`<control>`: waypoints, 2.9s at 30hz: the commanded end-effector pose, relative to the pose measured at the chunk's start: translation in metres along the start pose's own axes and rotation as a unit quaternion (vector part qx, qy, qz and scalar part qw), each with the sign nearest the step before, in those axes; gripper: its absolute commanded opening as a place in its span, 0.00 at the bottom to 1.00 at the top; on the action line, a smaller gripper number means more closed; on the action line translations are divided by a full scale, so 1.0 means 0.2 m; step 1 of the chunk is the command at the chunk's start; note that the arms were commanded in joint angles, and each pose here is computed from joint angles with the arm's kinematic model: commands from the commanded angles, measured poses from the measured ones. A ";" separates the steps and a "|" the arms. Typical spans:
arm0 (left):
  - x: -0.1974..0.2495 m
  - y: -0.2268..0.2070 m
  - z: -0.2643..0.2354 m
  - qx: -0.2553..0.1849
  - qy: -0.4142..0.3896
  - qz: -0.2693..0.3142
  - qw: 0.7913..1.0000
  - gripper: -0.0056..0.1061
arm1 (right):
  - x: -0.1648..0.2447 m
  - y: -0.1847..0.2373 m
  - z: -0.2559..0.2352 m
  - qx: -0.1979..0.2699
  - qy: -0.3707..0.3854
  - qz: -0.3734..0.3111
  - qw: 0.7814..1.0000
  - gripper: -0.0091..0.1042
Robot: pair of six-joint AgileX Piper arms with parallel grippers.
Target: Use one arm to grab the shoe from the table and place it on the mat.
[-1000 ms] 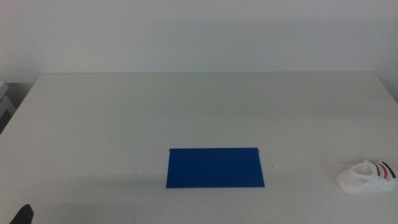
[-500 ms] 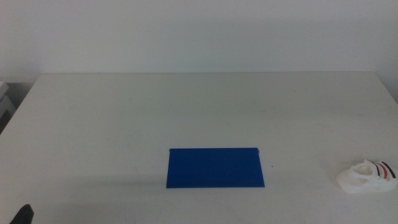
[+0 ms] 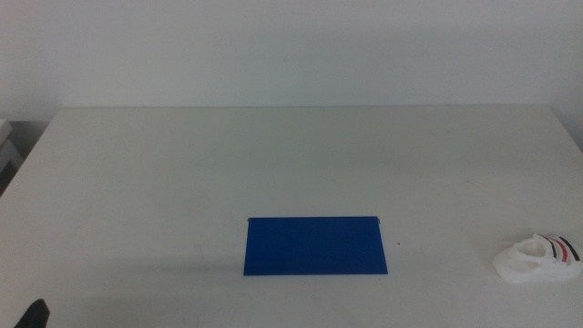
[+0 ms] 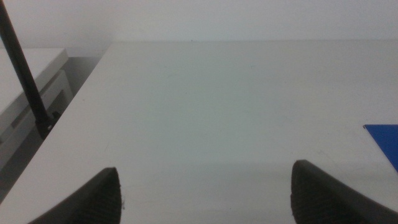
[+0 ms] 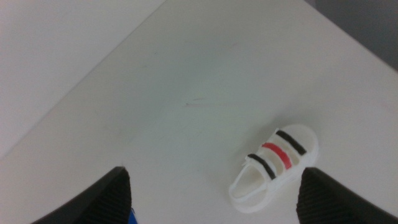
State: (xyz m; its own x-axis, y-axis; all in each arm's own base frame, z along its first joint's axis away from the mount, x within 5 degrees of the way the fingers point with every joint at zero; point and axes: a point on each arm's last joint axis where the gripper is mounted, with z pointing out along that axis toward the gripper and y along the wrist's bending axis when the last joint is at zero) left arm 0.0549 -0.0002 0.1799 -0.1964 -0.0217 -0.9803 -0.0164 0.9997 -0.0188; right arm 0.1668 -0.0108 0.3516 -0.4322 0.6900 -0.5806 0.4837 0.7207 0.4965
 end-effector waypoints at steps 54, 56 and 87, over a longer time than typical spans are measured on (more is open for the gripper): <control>-0.03 0.00 0.00 0.000 -0.043 -0.006 0.999 0.89 | 0.03 0.07 1.00 0.356 0.140 0.298 0.874 0.89; -0.03 0.00 0.00 0.000 -0.043 -0.006 0.999 0.89 | 0.04 0.07 1.02 0.359 0.142 0.295 0.874 0.89; -0.03 0.00 0.00 0.000 -0.043 -0.006 0.999 0.89 | 0.11 0.08 1.03 0.401 0.193 0.300 0.844 0.05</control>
State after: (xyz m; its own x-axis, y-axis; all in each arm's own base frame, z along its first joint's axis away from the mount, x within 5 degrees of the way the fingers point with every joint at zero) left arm 0.0549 -0.0002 0.1799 -0.1964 -0.0217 -0.9803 -0.0164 0.9997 -0.0188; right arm 0.3243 0.0015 0.1851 -0.0716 0.9967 -0.0388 0.9908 0.0666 -0.1178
